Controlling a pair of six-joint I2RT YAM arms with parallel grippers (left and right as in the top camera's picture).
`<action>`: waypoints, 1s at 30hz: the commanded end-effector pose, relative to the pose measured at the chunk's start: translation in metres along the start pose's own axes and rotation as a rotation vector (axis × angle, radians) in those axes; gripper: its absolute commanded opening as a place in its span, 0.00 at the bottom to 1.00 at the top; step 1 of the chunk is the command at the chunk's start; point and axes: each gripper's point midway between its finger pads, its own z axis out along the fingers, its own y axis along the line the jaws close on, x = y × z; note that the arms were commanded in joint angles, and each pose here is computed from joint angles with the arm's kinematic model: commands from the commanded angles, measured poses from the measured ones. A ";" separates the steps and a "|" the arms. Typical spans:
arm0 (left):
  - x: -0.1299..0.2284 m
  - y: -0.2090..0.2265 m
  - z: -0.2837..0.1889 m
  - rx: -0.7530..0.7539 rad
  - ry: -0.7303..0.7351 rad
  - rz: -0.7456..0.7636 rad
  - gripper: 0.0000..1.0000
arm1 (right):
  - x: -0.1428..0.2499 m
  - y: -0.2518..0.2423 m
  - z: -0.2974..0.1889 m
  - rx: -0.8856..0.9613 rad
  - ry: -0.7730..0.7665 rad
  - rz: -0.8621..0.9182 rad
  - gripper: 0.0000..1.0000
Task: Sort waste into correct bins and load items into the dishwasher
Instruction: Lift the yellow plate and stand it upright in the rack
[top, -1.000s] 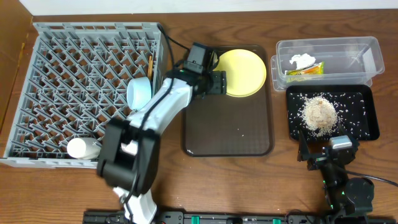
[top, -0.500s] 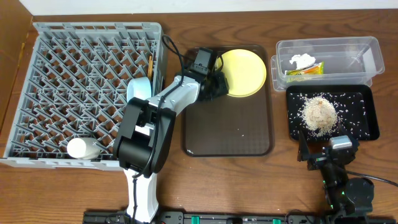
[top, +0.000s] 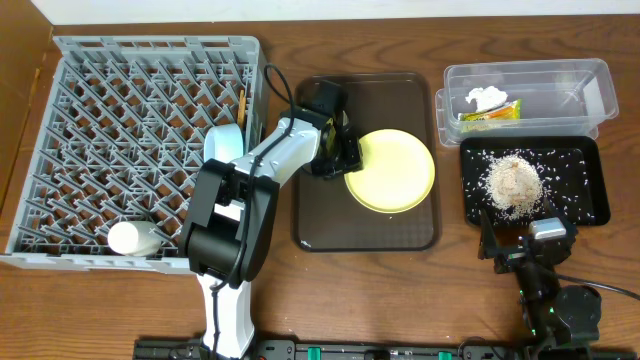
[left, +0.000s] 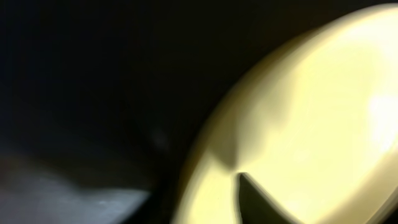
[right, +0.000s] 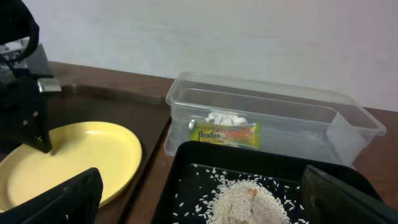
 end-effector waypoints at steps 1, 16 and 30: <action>0.001 0.027 0.014 -0.070 0.014 -0.009 0.53 | 0.001 -0.001 0.000 0.005 0.001 0.012 0.99; 0.020 0.032 0.024 -0.017 0.082 0.236 0.46 | 0.001 -0.001 0.000 0.005 0.001 0.012 0.99; 0.033 0.012 0.004 0.168 0.151 0.305 0.08 | 0.001 -0.001 0.000 0.005 0.001 0.012 0.99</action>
